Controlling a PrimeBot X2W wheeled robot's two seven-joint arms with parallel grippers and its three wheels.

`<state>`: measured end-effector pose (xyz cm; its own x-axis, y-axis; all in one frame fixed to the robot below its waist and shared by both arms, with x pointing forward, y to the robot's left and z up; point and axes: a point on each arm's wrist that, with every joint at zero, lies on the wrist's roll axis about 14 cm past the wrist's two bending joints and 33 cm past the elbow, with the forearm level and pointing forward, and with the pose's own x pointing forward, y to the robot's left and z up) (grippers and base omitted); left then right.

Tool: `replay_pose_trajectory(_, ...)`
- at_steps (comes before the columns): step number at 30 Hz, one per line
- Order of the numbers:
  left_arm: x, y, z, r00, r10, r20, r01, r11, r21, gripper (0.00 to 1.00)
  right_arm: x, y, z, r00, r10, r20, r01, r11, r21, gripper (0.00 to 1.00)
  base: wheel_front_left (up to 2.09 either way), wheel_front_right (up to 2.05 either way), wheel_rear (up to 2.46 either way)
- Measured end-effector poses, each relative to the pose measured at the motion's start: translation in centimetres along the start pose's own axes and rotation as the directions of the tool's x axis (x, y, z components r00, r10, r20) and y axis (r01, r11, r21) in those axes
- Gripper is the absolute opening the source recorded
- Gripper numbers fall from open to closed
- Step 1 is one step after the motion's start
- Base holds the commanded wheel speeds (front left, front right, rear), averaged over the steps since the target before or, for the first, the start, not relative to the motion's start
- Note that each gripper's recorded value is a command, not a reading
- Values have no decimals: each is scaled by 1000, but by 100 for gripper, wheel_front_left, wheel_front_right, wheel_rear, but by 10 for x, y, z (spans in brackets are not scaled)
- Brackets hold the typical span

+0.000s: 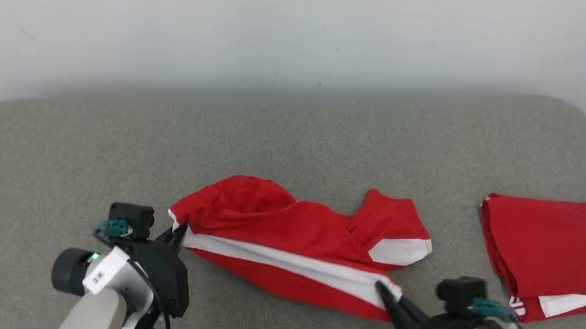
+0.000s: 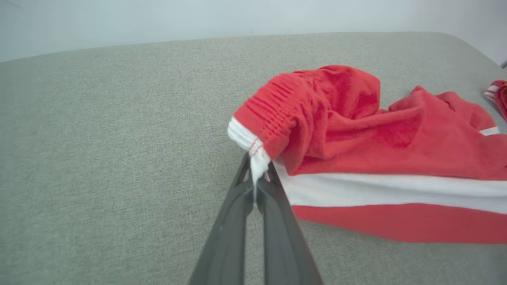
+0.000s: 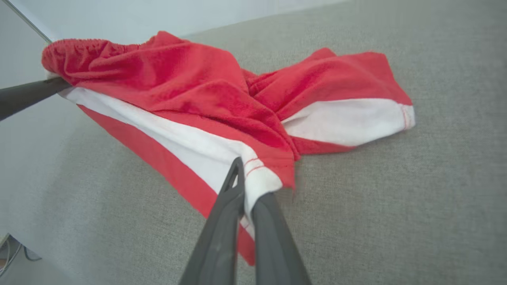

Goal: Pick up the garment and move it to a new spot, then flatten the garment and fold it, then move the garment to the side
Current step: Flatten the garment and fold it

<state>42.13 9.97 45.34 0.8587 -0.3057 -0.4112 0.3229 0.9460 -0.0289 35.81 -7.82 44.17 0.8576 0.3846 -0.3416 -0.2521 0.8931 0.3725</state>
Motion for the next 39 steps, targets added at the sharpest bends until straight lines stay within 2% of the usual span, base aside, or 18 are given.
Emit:
replay_pose_trajectory(6, -25, -30, 34, 988, -25, 154, 32, 999, -43, 0, -30, 2, 55, 981, 43, 191, -42, 999, -9, 0, 0, 0, 0)
replay_pose_trajectory(12, -58, -66, 76, 940, -97, 326, 127, 989, -72, 0, -67, 16, 111, 921, 111, 374, -110, 994, -24, 0, 0, 0, 0)
replay_pose_trajectory(15, -75, -89, 102, 898, -167, 407, 222, 971, -93, 0, -79, 19, 127, 902, 135, 410, -133, 991, -34, 0, 0, 0, 0)
replay_pose_trajectory(18, -80, -105, 110, 884, -228, 409, 289, 953, -94, 0, -78, 19, 126, 919, 148, 366, -140, 989, -48, 0, 0, 0, 0)
replay_pose_trajectory(21, -69, -106, 102, 903, -253, 348, 318, 937, -144, 0, -62, 21, 124, 938, 176, 297, -173, 984, -36, 0, 0, 0, 0)
replay_pose_trajectory(24, -39, -89, 100, 939, -208, 274, 264, 947, -185, 0, -31, 11, 131, 963, 164, 216, -157, 986, -47, 0, 0, 0, 0)
replay_pose_trajectory(26, -15, -68, 115, 955, -143, 259, 197, 961, -195, 0, -10, 2, 151, 969, 140, 203, -131, 990, -56, 0, 0, 0, 0)
replay_pose_trajectory(28, 4, -49, 146, 954, -86, 288, 137, 977, -164, 0, 10, -5, 189, 965, 104, 240, -86, 992, -88, 0, 0, 0, 0)
replay_pose_trajectory(30, 11, -37, 196, 919, -50, 391, 105, 987, -120, 0, 14, -4, 255, 927, 91, 365, -44, 990, -133, 0, 0, 0, 0)
replay_pose_trajectory(32, 8, -35, 255, 849, -40, 527, 97, 992, -82, 0, 2, 1, 322, 847, 100, 523, -19, 987, -158, 0, 0, 0, 0)
replay_pose_trajectory(33, 8, -35, 255, 849, -40, 527, 97, 992, -82, 0, 2, 1, 322, 847, 100, 523, -19, 987, -158, 0, 0, 0, 0)
replay_pose_trajectory(35, -3, -38, 303, 761, -44, 648, 95, 994, -44, 0, -7, 5, 361, 786, 119, 607, -9, 983, -181, 0, 0, 0, 0)
replay_pose_trajectory(37, -6, -35, 323, 710, -36, 704, 102, 993, -52, 0, 1, 1, 365, 786, 124, 606, -8, 982, -191, 0, 0, 0, 0)
replay_pose_trajectory(39, 3, -26, 317, 705, -9, 709, 95, 992, -82, 0, 20, -11, 346, 820, 99, 563, -5, 986, -167, 0, 0, 0, 0)
